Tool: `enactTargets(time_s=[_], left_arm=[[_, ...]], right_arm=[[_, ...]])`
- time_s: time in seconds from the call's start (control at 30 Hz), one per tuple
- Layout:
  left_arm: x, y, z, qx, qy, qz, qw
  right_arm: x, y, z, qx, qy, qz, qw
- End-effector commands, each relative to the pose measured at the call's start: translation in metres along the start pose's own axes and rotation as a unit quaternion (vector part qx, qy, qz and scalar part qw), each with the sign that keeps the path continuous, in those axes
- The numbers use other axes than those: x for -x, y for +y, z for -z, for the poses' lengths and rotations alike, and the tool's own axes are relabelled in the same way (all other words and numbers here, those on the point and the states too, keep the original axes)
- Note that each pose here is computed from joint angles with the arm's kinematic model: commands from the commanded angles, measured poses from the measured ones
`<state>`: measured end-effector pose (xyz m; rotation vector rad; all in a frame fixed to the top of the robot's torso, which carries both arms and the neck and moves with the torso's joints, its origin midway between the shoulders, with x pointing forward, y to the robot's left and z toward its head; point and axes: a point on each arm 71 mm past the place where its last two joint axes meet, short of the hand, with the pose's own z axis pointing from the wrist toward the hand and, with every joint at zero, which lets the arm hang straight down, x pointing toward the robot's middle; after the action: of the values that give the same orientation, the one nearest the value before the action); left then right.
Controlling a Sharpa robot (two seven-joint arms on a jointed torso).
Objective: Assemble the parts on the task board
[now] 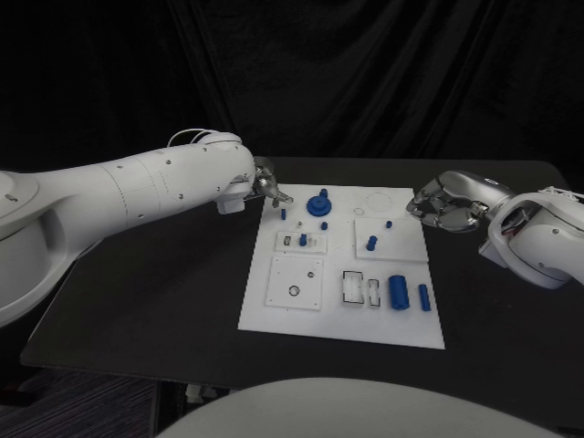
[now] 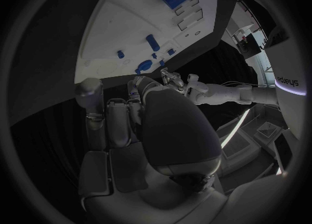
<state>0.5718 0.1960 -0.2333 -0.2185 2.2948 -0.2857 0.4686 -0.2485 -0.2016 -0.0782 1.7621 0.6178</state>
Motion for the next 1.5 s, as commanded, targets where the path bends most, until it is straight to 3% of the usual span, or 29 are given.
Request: enactTargets(time_s=[0.03, 0.67, 1.5], left_arm=[[-0.0029, -0.0014, -0.0013, -0.008, 0.01, -0.004, 1.0], [-0.0076, -0.0038, -0.0054, -0.004, 0.019, -0.007, 1.0], [-0.0146, -0.0001, -0.0098, 0.005, 0.034, -0.01, 0.999]], right_arm=[[0.002, 0.0, 0.001, 0.011, -0.02, -0.005, 1.0], [0.002, 0.0, 0.001, 0.013, -0.021, -0.005, 1.0], [-0.001, -0.001, 0.001, 0.007, -0.012, -0.006, 1.0]])
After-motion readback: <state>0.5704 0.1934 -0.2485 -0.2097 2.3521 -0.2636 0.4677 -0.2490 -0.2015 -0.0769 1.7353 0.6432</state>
